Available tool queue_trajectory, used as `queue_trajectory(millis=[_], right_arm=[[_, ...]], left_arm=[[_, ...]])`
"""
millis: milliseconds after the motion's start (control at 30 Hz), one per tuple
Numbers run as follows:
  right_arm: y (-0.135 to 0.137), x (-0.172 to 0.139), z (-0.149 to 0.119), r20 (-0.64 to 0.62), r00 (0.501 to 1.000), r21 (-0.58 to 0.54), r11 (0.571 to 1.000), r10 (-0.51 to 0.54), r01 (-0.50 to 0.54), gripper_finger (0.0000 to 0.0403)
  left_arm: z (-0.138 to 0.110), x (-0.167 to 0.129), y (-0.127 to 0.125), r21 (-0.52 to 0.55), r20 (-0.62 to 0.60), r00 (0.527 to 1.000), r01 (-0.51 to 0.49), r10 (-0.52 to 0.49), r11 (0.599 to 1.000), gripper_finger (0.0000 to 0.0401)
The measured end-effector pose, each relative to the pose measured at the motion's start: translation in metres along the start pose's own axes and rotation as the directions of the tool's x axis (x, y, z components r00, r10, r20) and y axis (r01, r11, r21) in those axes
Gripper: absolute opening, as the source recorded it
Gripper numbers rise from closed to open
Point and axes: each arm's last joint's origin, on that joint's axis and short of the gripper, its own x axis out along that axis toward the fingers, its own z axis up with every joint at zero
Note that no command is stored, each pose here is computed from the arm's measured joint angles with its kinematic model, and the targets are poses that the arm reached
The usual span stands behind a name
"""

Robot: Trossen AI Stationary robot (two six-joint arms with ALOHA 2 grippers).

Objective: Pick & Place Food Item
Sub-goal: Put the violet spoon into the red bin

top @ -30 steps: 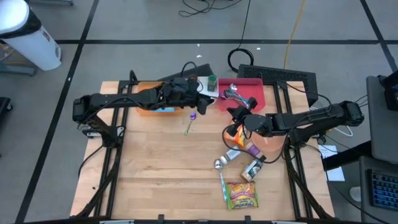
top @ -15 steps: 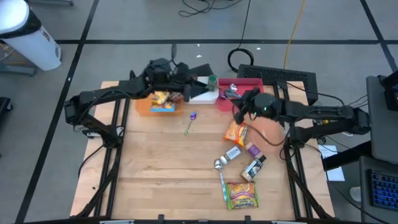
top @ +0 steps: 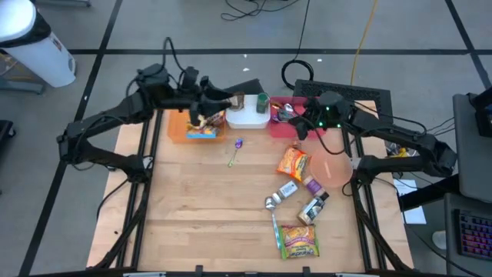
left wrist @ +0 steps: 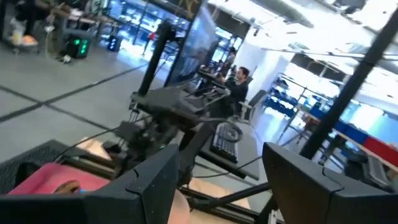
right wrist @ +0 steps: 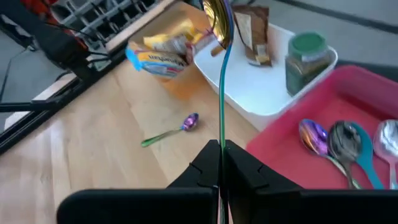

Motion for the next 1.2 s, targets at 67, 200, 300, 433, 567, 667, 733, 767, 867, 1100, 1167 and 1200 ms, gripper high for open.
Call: queue_trajectory(millis=[67, 200, 300, 433, 567, 667, 733, 767, 867, 1100, 1167, 1200], right_arm=[[-0.007, 0.004, 0.002, 0.003, 1.0, 0.019, 1.0, -0.021, 0.021, 0.0], [-0.027, 0.011, 0.003, -0.022, 0.998, 0.075, 0.995, -0.062, 0.064, 0.0], [-0.043, 0.018, 0.002, -0.071, 0.997, 0.094, 0.995, -0.034, 0.04, 0.0], [-0.064, 0.028, -0.002, -0.133, 0.991, 0.082, 0.996, -0.017, 0.028, 0.0], [-0.086, 0.038, -0.008, -0.191, 0.982, 0.063, 0.998, -0.013, 0.026, 0.0], [-0.099, 0.045, -0.014, -0.236, 0.972, 0.074, 0.997, -0.006, 0.024, 0.0], [-0.106, 0.05, -0.017, -0.253, 0.967, 0.069, 0.997, -0.016, 0.035, 0.0], [-0.11, 0.052, -0.018, -0.262, 0.965, 0.07, 0.997, -0.021, 0.041, 0.0], [-0.117, 0.057, -0.021, -0.281, 0.959, 0.071, 0.996, -0.033, 0.055, 0.0], [-0.129, 0.062, -0.012, -0.297, 0.941, -0.023, 0.986, -0.164, 0.165, 0.0], [-0.132, 0.064, -0.012, -0.322, 0.93, -0.052, 0.985, -0.175, 0.167, 0.0], [-0.133, 0.066, -0.014, -0.337, 0.925, -0.058, 0.985, -0.174, 0.164, 0.0]], left_arm=[[0.003, -0.004, -0.004, 0.029, 0.009, 1.0, 0.01, -0.011, 1.0, 0.0241], [0.003, -0.006, -0.005, 0.063, 0.012, 1.0, 0.011, -0.011, 0.998, 0.0241], [0.001, -0.002, -0.002, 0.079, 0.007, 1.0, 0.001, -0.002, 0.997, 0.0241], [-0.004, 0.007, 0.005, 0.07, -0.014, 1.0, -0.011, 0.012, 0.997, 0.0241], [-0.009, 0.016, 0.013, 0.047, -0.026, 0.999, -0.017, 0.018, 0.999, 0.0241], [-0.013, 0.023, 0.019, 0.018, -0.027, 0.999, -0.033, 0.034, 0.999, 0.0241], [-0.016, 0.028, 0.024, -0.012, -0.035, 0.998, -0.043, 0.043, 0.999, 0.0241], [-0.018, 0.03, 0.026, -0.029, -0.042, 0.998, -0.048, 0.047, 0.998, 0.0241], [-0.022, 0.035, 0.033, -0.06, -0.058, 0.996, -0.064, 0.061, 0.996, 0.0241], [-0.03, 0.044, 0.049, -0.096, -0.082, 0.992, -0.1, 0.092, 0.99, 0.0241], [-0.031, 0.046, 0.052, -0.099, -0.085, 0.992, -0.104, 0.095, 0.99, 0.0241], [-0.032, 0.047, 0.052, -0.1, -0.089, 0.991, -0.105, 0.096, 0.989, 0.0241]])
